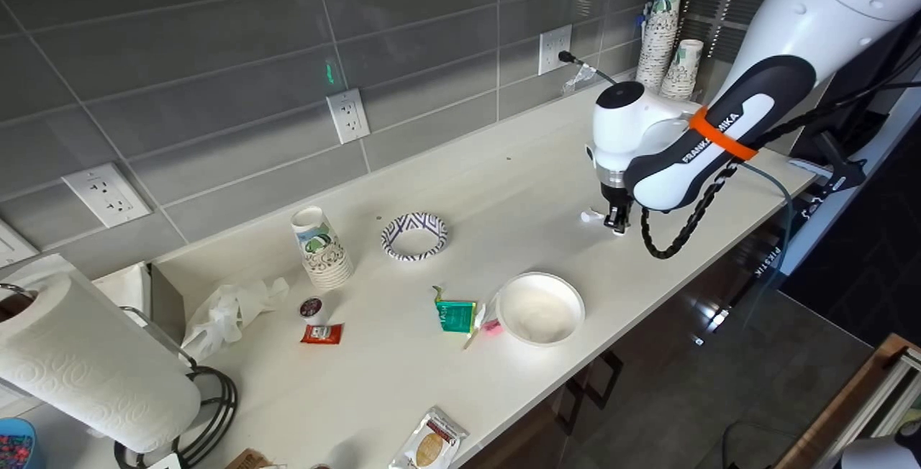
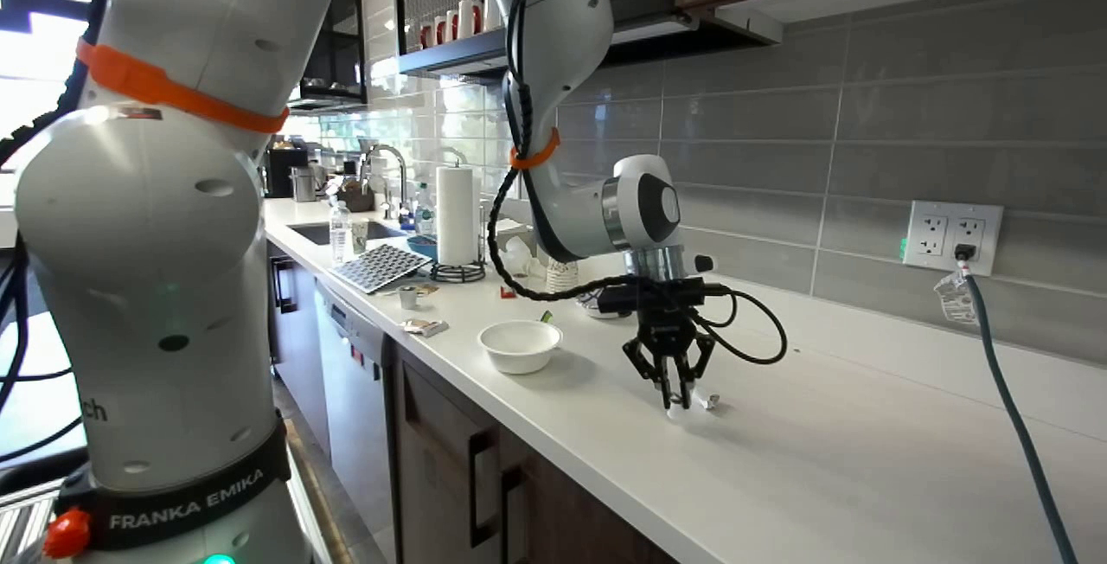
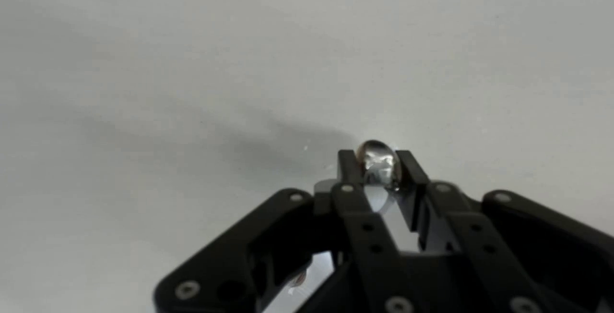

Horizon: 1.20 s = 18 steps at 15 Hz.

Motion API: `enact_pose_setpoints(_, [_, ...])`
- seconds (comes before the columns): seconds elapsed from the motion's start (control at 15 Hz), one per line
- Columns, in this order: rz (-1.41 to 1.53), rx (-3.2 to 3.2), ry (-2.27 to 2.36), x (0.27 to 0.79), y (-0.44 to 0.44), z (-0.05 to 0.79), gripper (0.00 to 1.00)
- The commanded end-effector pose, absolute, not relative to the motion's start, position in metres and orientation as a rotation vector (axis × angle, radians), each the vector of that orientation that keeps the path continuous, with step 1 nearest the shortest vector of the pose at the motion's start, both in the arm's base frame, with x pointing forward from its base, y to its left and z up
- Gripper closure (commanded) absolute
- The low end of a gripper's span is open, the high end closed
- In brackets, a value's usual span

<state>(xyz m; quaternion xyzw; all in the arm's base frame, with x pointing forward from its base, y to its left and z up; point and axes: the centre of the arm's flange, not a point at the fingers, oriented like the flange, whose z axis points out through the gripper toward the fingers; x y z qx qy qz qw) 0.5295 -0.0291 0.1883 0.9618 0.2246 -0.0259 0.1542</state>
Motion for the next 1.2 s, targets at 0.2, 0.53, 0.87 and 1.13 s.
enact_pose_setpoints(0.2, [-0.060, 2.771, 0.616, 0.520, -0.029, 0.181, 0.68])
enact_pose_setpoints(0.53, [-0.068, 2.772, 0.611, 0.519, -0.030, 0.180, 0.28])
enact_pose_setpoints(0.87, [-0.042, 2.775, 0.587, 0.518, -0.027, 0.194, 0.00])
enact_pose_setpoints(1.13, [-0.008, 2.812, 0.518, 0.515, -0.015, 0.219, 0.00])
